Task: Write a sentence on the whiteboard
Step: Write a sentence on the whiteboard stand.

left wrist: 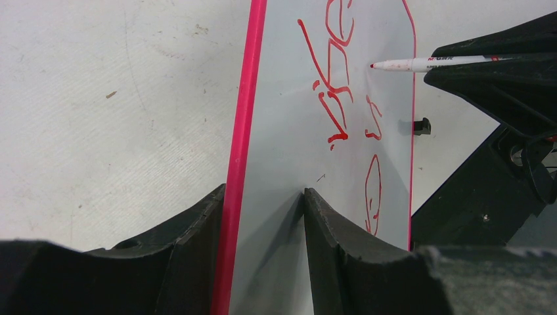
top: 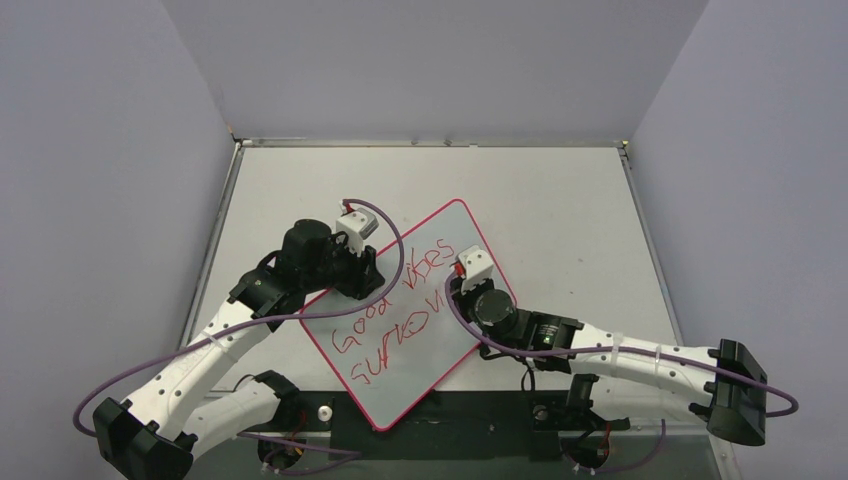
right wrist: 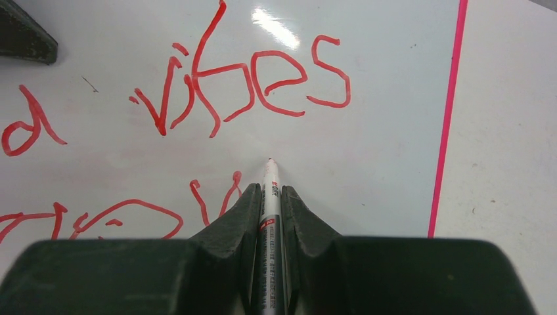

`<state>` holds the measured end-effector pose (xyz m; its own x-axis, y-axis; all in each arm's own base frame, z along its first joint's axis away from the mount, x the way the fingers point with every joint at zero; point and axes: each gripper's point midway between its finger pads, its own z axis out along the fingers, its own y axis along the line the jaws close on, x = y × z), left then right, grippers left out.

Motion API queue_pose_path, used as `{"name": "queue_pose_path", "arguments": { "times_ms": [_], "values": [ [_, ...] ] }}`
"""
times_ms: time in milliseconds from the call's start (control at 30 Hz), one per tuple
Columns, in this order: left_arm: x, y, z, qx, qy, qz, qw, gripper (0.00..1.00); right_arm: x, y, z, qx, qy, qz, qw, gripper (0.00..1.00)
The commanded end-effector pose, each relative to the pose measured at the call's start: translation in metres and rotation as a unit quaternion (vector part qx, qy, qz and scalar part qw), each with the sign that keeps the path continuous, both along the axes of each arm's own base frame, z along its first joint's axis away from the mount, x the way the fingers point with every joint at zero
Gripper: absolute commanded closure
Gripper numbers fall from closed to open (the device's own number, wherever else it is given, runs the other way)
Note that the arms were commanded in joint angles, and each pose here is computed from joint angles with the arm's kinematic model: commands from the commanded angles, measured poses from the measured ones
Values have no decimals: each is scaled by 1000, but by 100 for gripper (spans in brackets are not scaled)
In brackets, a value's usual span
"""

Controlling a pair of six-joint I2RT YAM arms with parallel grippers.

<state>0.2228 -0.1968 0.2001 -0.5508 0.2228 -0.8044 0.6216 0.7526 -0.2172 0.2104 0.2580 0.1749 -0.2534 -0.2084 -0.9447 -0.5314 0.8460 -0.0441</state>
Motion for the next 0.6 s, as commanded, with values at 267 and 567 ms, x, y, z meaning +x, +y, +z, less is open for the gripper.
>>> {"name": "queue_pose_path", "arguments": {
  "times_ms": [267, 567],
  "values": [
    [18, 4, 22, 5, -60, 13, 998, 100, -2, 12, 2, 40, 5, 13, 999, 100],
    [17, 4, 21, 5, -60, 12, 998, 100, -11, -4, -24, 43, 33, 2, 999, 100]
  ]
}}
